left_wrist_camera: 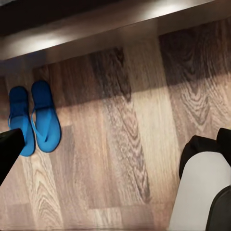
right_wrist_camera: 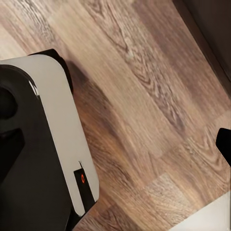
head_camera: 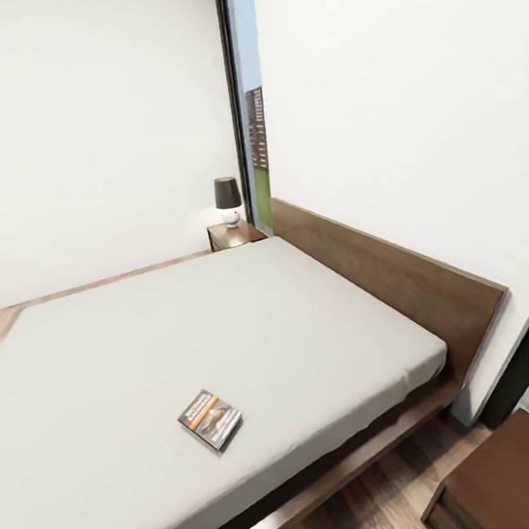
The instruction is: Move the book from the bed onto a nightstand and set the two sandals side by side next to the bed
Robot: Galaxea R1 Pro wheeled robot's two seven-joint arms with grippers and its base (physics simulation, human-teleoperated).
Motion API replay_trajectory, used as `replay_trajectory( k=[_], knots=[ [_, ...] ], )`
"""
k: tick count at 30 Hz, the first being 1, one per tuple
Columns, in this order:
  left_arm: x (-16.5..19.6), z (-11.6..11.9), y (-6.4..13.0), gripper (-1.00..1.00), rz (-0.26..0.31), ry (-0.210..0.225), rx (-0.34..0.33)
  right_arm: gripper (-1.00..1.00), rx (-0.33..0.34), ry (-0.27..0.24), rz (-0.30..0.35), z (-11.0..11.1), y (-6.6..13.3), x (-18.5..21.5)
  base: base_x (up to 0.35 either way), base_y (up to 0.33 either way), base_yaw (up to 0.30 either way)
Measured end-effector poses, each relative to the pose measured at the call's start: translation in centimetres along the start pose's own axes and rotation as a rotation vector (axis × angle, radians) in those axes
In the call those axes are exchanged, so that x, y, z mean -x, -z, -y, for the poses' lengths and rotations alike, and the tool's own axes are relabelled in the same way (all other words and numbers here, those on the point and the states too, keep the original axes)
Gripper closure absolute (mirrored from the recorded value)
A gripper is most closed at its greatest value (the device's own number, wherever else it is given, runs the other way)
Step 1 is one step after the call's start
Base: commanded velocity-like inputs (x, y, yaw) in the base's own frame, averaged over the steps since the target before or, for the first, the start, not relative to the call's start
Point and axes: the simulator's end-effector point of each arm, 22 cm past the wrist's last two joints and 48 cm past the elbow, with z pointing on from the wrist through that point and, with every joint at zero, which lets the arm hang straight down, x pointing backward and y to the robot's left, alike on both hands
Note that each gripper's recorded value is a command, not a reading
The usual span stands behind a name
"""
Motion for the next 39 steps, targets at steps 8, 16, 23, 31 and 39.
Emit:
replay_trajectory(
  k=[8,16,23,31,39],
  knots=[
    [-0.3,0.4,0.0,-1.0,-0.006,-0.001,-0.006,-1.0,0.006,0.017,-0.009,-0.2,0.0,-0.2,0.001,0.0,0.24],
    [-0.6,1.1,0.1,-1.0,-0.012,0.001,-0.013,-1.0,0.021,0.054,-0.019,-0.8,-0.1,-0.5,0.0,0.0,0.082],
    [-0.7,1.4,0.1,-1.0,-0.014,0.002,-0.017,-1.0,0.026,0.066,-0.019,-0.9,-0.1,-0.5,0.0,0.0,0.013],
    [-0.7,1.5,0.1,-1.0,-0.014,0.003,-0.018,-1.0,0.027,0.067,-0.021,-1.0,-0.1,-0.5,0.0,0.0,0.003],
    [-0.7,1.6,0.1,-1.0,-0.014,0.003,-0.019,-1.0,0.029,0.067,-0.022,-1.1,-0.1,-0.6,0.034,-0.015,0.001]
  ],
)
